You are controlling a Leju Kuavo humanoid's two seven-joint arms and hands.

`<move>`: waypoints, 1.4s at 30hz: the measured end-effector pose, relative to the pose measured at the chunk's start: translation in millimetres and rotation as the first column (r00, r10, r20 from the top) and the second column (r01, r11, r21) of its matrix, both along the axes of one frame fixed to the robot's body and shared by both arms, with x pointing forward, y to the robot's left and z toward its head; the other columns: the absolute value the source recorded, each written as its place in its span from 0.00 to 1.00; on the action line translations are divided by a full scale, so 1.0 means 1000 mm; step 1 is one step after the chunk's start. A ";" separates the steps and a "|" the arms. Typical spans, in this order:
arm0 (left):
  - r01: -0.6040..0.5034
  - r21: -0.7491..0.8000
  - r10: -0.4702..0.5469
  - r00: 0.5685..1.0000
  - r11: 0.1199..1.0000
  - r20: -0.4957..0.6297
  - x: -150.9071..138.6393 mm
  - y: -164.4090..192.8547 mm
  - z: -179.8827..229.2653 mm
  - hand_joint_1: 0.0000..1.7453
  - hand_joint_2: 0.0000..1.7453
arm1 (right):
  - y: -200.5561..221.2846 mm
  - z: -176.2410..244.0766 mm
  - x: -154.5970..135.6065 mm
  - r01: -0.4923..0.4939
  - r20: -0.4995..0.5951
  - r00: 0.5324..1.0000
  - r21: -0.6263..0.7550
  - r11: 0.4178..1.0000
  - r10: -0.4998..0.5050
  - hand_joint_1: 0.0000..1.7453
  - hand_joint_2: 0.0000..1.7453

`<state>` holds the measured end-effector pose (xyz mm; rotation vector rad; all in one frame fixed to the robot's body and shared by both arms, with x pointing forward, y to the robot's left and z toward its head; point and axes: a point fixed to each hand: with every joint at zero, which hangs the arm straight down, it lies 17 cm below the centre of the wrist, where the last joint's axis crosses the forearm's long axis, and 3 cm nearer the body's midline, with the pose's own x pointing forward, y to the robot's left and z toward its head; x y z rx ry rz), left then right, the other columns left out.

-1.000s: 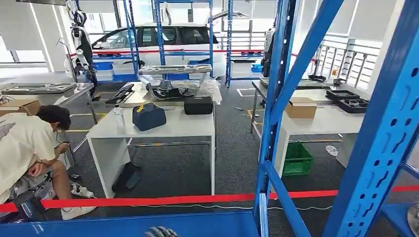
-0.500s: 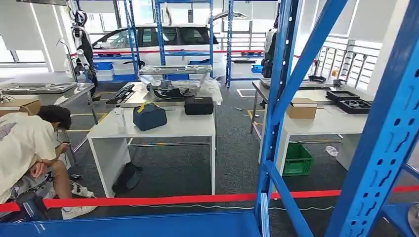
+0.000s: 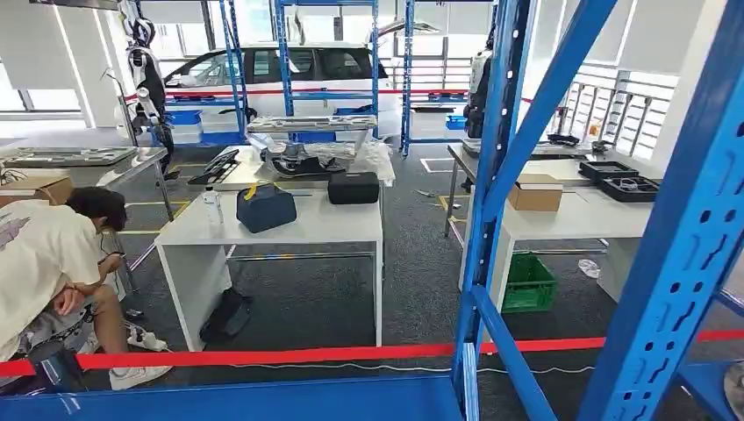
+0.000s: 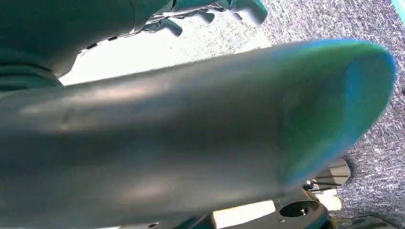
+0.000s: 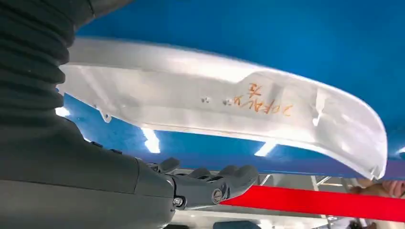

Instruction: Take the parts from the cabinet and place them on the table.

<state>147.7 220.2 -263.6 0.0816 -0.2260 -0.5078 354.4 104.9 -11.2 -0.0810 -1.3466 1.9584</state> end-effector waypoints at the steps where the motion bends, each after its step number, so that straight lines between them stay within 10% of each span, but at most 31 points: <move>1: 0.000 0.000 0.000 1.000 1.000 0.000 0.000 0.000 0.000 0.00 0.00 | 0.000 0.000 -0.001 -0.003 0.001 1.000 -0.002 1.000 0.003 0.00 1.00; 12: 0.001 0.011 -0.001 1.000 1.000 0.000 0.000 0.001 0.000 0.00 0.00 | -0.028 -0.032 0.000 0.048 -0.026 0.998 -0.166 0.985 -0.053 0.00 1.00; 13: 0.001 0.014 -0.001 1.000 1.000 0.000 0.000 0.002 0.000 0.00 0.00 | -0.032 -0.034 0.003 0.062 -0.020 0.998 -0.185 0.981 -0.067 0.09 1.00; 14: 0.003 0.015 -0.003 1.000 1.000 0.001 0.001 0.002 0.000 0.00 0.00 | -0.037 -0.036 0.006 0.077 -0.013 0.997 -0.202 0.976 -0.082 0.93 1.00; 15: 0.004 0.016 -0.004 1.000 1.000 0.001 0.001 0.002 0.000 0.00 0.00 | -0.042 -0.038 0.010 0.092 -0.005 0.995 -0.218 0.971 -0.096 1.00 1.00; 42: 0.019 0.023 -0.019 1.000 1.000 -0.002 0.002 0.000 0.000 0.00 0.00 | -0.070 -0.050 0.022 0.157 0.019 0.987 -0.315 0.936 -0.159 1.00 1.00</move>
